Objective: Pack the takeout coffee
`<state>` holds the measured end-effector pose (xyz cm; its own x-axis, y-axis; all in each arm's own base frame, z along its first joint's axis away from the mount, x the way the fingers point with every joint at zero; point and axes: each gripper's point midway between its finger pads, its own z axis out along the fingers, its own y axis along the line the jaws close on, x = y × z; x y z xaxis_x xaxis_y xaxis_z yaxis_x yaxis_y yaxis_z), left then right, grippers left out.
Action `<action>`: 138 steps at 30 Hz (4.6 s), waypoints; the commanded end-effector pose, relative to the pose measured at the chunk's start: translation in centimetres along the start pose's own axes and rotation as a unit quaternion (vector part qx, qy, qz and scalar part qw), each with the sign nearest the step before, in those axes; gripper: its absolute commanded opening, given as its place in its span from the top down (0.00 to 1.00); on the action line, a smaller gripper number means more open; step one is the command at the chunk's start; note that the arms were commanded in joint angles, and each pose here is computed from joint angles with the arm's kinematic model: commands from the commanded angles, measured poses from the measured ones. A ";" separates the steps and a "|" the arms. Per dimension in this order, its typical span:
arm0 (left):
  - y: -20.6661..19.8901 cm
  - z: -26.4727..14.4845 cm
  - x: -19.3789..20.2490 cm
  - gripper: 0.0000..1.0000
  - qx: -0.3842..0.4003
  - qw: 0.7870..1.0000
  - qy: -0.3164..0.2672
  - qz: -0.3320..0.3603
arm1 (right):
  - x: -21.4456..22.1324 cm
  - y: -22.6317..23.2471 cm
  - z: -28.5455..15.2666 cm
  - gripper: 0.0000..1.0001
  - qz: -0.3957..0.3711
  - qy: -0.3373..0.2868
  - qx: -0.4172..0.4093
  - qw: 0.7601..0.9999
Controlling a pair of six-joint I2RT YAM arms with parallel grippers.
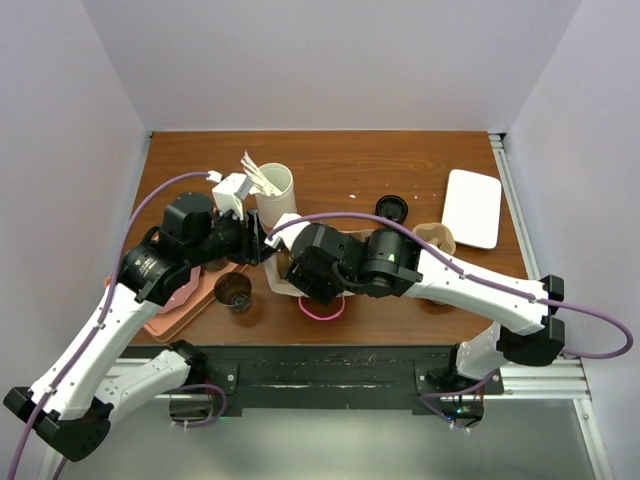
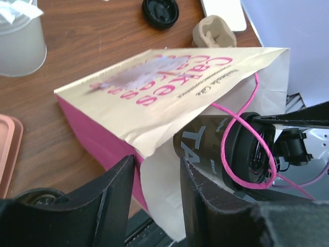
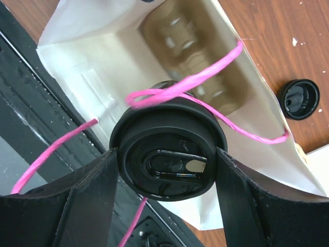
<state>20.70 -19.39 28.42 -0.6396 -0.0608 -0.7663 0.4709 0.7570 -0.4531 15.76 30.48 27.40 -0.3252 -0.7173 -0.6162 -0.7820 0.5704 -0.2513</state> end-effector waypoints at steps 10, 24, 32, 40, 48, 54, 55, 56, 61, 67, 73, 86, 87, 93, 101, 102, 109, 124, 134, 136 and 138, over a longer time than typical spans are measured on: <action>2.7 0.2 1.4 0.49 -0.072 0.996 0.048 0.010 | -1.7 0.1 0.3 0.64 0.041 -0.072 0.002 0.997; 0.0 1.9 1.5 0.74 0.022 0.999 0.042 0.015 | -2.2 -1.9 0.3 0.61 -0.104 -0.080 0.010 0.991; -1.0 1.2 1.7 0.89 0.057 0.998 0.026 0.032 | -0.6 -3.7 1.0 0.62 -0.140 -0.070 0.004 0.988; -1.3 1.3 2.7 0.55 0.073 0.996 0.045 0.037 | 1.4 -1.5 1.2 0.65 -0.143 -0.068 -0.050 0.986; 0.2 0.7 3.2 0.58 0.031 0.997 0.057 0.046 | 1.0 -1.0 1.1 0.66 -0.147 -0.082 -0.003 0.986; -0.6 1.0 2.9 0.59 0.054 0.997 0.045 0.044 | 2.5 -1.5 1.9 0.67 -0.185 -0.072 0.028 0.980; -0.7 0.9 2.8 0.58 0.058 0.996 0.042 0.044 | 2.5 -1.6 1.7 0.66 -0.188 -0.075 0.030 0.979; -1.0 0.7 2.4 0.58 0.062 0.996 0.035 0.047 | 2.9 -1.5 1.9 0.66 -0.194 -0.070 0.030 0.978; -1.2 0.2 2.4 0.58 0.069 0.996 0.032 0.053 | 2.5 -1.4 1.8 0.66 -0.195 -0.087 0.030 0.977; -0.8 0.6 3.5 0.82 0.069 0.994 0.054 0.066 | 2.1 -1.0 2.3 0.64 -0.204 -0.091 0.024 0.974; -1.4 0.5 3.2 0.90 0.093 0.990 0.043 0.092 | 2.1 -2.6 2.1 0.64 -0.252 -0.092 0.060 0.961; -2.0 0.7 2.3 0.85 0.105 0.987 0.032 0.118 | 1.2 -3.6 1.1 0.65 -0.249 -0.103 0.034 0.963; -1.9 0.7 2.0 0.77 0.098 0.988 0.029 0.116 | 1.4 -3.5 1.3 0.65 -0.245 -0.099 0.031 0.964; -0.3 -0.2 1.3 0.47 0.025 0.997 0.037 0.069 | 1.5 -2.3 2.4 0.67 -0.195 -0.101 0.014 0.975; 0.7 -2.0 2.6 0.52 -0.034 0.998 0.046 -0.027 | 0.9 -1.4 4.2 0.69 -0.158 -0.098 0.017 0.982; 0.8 -2.0 2.6 0.54 -0.038 0.997 0.045 -0.044 | 0.9 -1.5 4.3 0.69 -0.155 -0.098 0.019 0.983; 0.6 -0.9 3.1 0.60 -0.024 0.997 0.050 -0.059 | 0.1 -1.0 4.4 0.71 -0.116 -0.102 0.016 0.988; 1.0 0.2 4.1 1.00 0.004 0.998 0.061 0.028 | -0.3 -1.1 3.0 0.67 -0.115 -0.100 0.022 0.988; 0.6 0.3 2.5 1.00 0.028 0.995 0.021 0.091 | -1.2 -2.5 0.6 0.67 -0.178 -0.107 0.026 0.978; 0.3 0.4 2.5 1.00 0.035 0.995 0.021 0.090 | -0.3 -2.0 1.0 0.68 -0.177 -0.099 0.012 0.979; 0.1 0.3 2.3 1.00 0.038 0.995 0.018 0.089 | 1.0 -1.9 1.6 0.68 -0.183 -0.082 0.011 0.980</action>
<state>19.22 -18.72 24.90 -0.6280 0.0968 -0.7722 0.5576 0.7481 -0.3597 18.36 30.46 26.84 0.0463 -0.7748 -0.6305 -0.8032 0.3464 -0.4846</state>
